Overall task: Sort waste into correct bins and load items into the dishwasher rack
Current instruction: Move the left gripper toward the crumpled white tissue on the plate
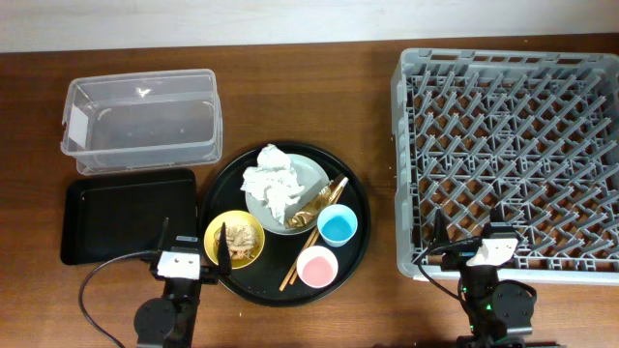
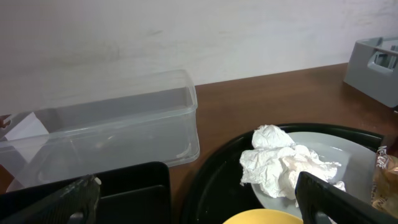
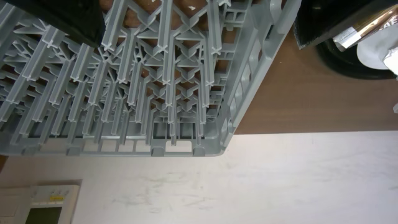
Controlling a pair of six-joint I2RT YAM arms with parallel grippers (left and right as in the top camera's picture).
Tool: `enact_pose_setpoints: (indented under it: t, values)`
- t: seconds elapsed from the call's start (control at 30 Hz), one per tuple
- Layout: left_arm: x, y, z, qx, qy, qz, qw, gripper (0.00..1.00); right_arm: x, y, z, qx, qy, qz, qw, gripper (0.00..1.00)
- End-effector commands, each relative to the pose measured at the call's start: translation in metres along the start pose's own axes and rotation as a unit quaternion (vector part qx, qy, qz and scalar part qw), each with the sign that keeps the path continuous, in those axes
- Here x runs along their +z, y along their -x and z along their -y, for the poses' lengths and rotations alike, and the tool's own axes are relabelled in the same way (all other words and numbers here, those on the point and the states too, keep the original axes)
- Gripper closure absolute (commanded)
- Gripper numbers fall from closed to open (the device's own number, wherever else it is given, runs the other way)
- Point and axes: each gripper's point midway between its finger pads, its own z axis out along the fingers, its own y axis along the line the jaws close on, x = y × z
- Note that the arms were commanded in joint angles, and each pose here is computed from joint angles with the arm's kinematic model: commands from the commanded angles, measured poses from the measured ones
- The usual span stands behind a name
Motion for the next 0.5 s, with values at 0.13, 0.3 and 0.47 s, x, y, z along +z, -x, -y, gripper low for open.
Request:
enact_pose_setpoints:
  t: [0.13, 0.3, 0.47]
  values:
    - [0.0, -0.002, 0.003, 0.006, -0.008, 0.001, 1.0, 0.01, 0.0, -0.002, 0.001, -0.002, -0.003, -0.001, 1.0, 0.02]
    - [0.0, -0.001, 0.007, 0.001, -0.02, 0.002, 1.0, 0.01, 0.0, -0.003, -0.001, 0.015, 0.003, -0.003, 1.0, 0.02]
    - [-0.001, 0.002, 0.015, -0.094, -0.044, -0.002, 0.995, 0.01, -0.005, 0.005, -0.014, 0.029, 0.037, -0.014, 0.999, 0.02]
